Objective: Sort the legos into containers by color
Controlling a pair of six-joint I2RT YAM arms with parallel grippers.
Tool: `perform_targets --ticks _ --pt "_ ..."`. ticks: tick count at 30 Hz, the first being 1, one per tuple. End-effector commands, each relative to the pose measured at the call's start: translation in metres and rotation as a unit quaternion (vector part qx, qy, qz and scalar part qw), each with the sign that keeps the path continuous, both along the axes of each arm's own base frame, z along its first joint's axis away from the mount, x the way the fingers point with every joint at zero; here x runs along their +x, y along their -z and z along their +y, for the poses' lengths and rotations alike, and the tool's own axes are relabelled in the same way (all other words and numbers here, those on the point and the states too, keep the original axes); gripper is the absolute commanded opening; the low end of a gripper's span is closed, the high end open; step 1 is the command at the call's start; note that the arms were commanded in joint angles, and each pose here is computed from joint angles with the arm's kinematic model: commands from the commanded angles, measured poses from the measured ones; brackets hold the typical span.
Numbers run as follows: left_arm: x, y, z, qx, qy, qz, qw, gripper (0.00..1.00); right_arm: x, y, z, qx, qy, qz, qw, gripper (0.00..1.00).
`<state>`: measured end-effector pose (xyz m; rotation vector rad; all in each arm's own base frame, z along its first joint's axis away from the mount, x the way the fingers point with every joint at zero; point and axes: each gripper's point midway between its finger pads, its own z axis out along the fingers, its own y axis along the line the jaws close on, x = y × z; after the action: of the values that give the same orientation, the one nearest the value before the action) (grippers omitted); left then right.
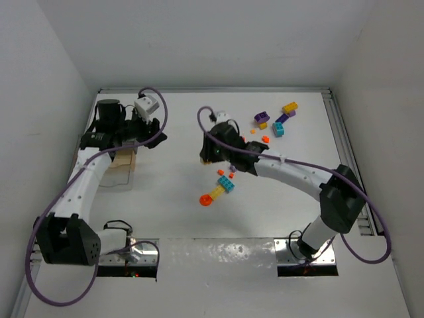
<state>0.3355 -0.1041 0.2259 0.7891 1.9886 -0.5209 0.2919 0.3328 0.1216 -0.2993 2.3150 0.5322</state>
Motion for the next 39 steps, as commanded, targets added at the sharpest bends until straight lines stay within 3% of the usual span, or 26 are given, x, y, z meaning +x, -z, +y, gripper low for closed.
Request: perform_targets --ticks 1,3,4,10,19,25,29,30,36,39 --pt "-0.006 -0.063 -0.027 -0.091 0.046 -0.125 0.987 0.52 0.052 -0.109 0.012 0.122 0.067 -0.105 0.985 0.0" --pt "-0.021 -0.055 -0.037 -0.139 0.055 -0.118 0.982 0.63 0.07 -0.133 0.012 0.144 0.096 -0.141 0.975 0.0" --pt "-0.023 -0.081 -0.038 -0.148 0.064 -0.189 0.969 0.72 0.073 -0.147 0.016 0.168 0.106 -0.146 0.969 0.0" --pt "-0.034 -0.064 -0.042 -0.186 0.058 -0.191 0.962 0.83 0.073 -0.188 0.045 0.302 0.101 -0.132 0.939 0.0" --pt "-0.026 -0.076 -0.053 -0.224 0.061 -0.188 0.954 0.82 0.05 -0.191 0.078 0.317 0.061 -0.119 0.939 0.0" --pt "-0.033 -0.067 -0.066 -0.208 0.087 -0.175 0.958 0.77 0.049 -0.193 0.085 0.325 0.056 -0.118 0.937 0.0" --pt "-0.018 -0.066 -0.059 -0.206 0.041 -0.167 0.963 0.6 0.047 -0.194 0.089 0.326 0.049 -0.117 0.937 0.0" --pt "-0.016 -0.066 -0.058 -0.205 0.039 -0.166 0.964 0.47 0.046 -0.194 0.089 0.326 0.049 -0.116 0.937 0.0" --pt "-0.015 -0.071 -0.059 -0.2 0.048 -0.168 0.964 0.09 0.047 -0.194 0.089 0.331 0.05 -0.116 0.935 0.0" --pt "-0.016 -0.072 -0.06 -0.187 0.06 -0.176 0.965 0.0 0.048 -0.194 0.089 0.331 0.054 -0.118 0.934 0.0"
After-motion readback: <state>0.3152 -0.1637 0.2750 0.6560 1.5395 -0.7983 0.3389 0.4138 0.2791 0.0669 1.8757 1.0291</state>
